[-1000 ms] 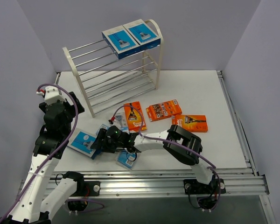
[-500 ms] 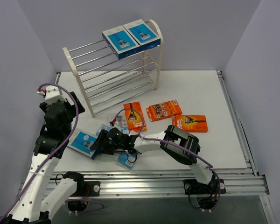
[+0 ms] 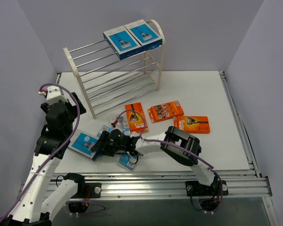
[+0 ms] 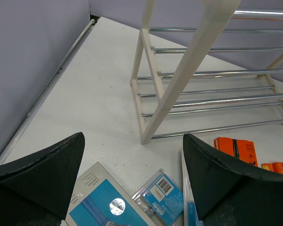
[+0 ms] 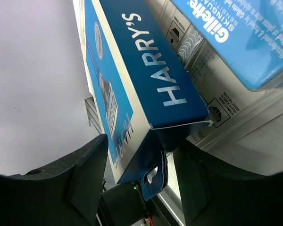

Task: Place and organize the shaving razors onto the shelf
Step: Grab a shaving razor with the right arm, then place the shaving razor onto shelf

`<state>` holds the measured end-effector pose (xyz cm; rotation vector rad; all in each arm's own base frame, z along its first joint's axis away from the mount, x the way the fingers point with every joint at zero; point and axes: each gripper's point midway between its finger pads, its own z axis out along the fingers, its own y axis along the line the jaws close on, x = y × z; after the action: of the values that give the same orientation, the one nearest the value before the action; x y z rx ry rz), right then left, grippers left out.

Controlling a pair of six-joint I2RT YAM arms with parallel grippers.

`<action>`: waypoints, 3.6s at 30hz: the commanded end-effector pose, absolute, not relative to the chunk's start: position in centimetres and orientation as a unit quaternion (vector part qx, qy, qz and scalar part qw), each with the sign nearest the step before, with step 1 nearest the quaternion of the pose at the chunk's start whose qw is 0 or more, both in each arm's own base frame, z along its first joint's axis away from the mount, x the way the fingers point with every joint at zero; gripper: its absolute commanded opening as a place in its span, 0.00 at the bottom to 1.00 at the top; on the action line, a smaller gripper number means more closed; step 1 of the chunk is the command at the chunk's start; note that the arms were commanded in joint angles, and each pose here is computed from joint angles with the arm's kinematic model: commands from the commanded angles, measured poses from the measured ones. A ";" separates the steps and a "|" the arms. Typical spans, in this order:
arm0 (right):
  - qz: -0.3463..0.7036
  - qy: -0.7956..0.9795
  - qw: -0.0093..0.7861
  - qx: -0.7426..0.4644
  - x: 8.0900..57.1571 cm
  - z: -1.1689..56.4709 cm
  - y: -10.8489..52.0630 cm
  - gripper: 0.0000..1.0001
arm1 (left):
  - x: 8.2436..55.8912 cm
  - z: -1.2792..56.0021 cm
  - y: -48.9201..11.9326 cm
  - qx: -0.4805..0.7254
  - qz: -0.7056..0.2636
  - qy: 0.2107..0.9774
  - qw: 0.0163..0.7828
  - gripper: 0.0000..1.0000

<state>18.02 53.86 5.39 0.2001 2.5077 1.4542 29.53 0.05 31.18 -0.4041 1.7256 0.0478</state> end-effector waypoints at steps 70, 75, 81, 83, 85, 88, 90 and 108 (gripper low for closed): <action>0.488 0.789 0.352 0.125 26.1 25.8 36.4 0.00 | 32.4 31.8 -1.5 -0.169 -0.026 0.752 0.637 0.94; 0.481 0.783 0.372 0.132 26.1 27.3 33.8 0.00 | 33.6 31.5 -1.4 -0.168 -0.025 0.760 0.628 0.94; 0.476 0.775 0.392 0.138 26.0 28.9 31.0 0.00 | 35.6 31.2 -1.6 -0.148 -0.023 0.773 0.616 0.94; 0.471 0.773 0.402 0.133 26.0 29.7 30.4 0.00 | 36.8 30.9 -2.3 -0.126 -0.029 0.782 0.610 0.94; 0.464 0.772 0.412 0.136 26.0 30.2 29.5 0.00 | 37.7 30.9 -3.2 -0.103 -0.042 0.786 0.608 0.94; 0.462 0.767 0.424 0.136 25.9 31.1 28.4 0.00 | 39.0 30.9 -4.6 -0.066 -0.063 0.786 0.611 0.94; 0.462 0.764 0.429 0.136 25.9 31.4 27.7 0.00 | 39.6 30.8 -4.9 -0.050 -0.065 0.783 0.616 0.94; 0.466 0.732 0.477 0.141 25.9 36.1 23.9 0.00 | 41.9 34.2 -8.6 0.040 -0.131 0.723 0.678 0.94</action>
<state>25.91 24.76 30.23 0.3545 1.9519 1.0705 41.61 -6.93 29.72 0.0155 1.7727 -0.2050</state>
